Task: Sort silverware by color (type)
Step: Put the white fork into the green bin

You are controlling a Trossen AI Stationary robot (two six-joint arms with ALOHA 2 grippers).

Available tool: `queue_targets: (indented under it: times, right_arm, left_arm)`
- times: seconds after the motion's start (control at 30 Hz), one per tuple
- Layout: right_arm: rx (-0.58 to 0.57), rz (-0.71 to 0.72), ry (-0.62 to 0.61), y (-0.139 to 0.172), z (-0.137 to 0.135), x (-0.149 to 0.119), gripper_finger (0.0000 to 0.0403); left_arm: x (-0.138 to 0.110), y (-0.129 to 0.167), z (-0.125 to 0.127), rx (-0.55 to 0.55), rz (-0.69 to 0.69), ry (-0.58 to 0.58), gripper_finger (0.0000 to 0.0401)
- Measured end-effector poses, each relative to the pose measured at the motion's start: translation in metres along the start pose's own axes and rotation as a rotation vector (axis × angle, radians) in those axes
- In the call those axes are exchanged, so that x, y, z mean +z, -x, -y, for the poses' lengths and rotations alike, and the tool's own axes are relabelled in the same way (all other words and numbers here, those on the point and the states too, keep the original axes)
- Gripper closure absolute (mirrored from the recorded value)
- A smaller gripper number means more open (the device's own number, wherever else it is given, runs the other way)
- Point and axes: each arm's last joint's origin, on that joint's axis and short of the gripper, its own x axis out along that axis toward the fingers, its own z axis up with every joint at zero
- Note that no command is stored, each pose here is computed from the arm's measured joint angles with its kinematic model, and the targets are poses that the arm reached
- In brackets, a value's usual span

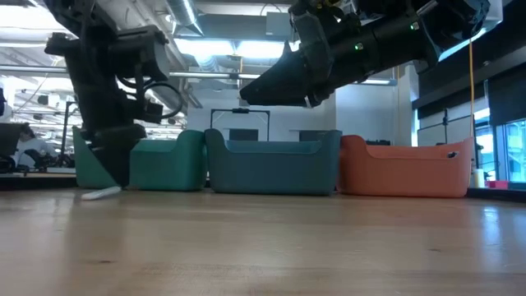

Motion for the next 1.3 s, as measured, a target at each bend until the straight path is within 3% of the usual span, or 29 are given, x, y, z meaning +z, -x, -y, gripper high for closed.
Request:
queue_targets:
  times: [0.4,0.67,0.77,1.13,1.3]
  right_arm:
    - [0.0,-0.006,0.002,0.0,0.0,-0.001,0.0253]
    - [-0.001,-0.006,0.002,0.0,0.0,-0.001,0.0253]
    - [-0.001,-0.006,0.002,0.0,0.0,-0.001,0.0253]
    - [-0.001,-0.017,0.002,0.0,0.0,-0.002,0.0253]
    - [-0.002,-0.027,-0.012,0.0,0.0,-0.003,0.0253]
  left_arm:
    - [-0.001,-0.008,0.004,0.025,-0.02,0.008,0.0302]
    - [-0.008,-0.001,0.006,0.016,-0.026,-0.186,0.0302]
    - [-0.013,0.009,0.003,-0.011,-0.038,-0.204,0.0302]
    - [-0.023,0.054,0.001,-0.102,0.203,-0.166,0.0303]
    - [-0.049,0.039,-0.006,-0.05,0.191,-0.144,0.0303]
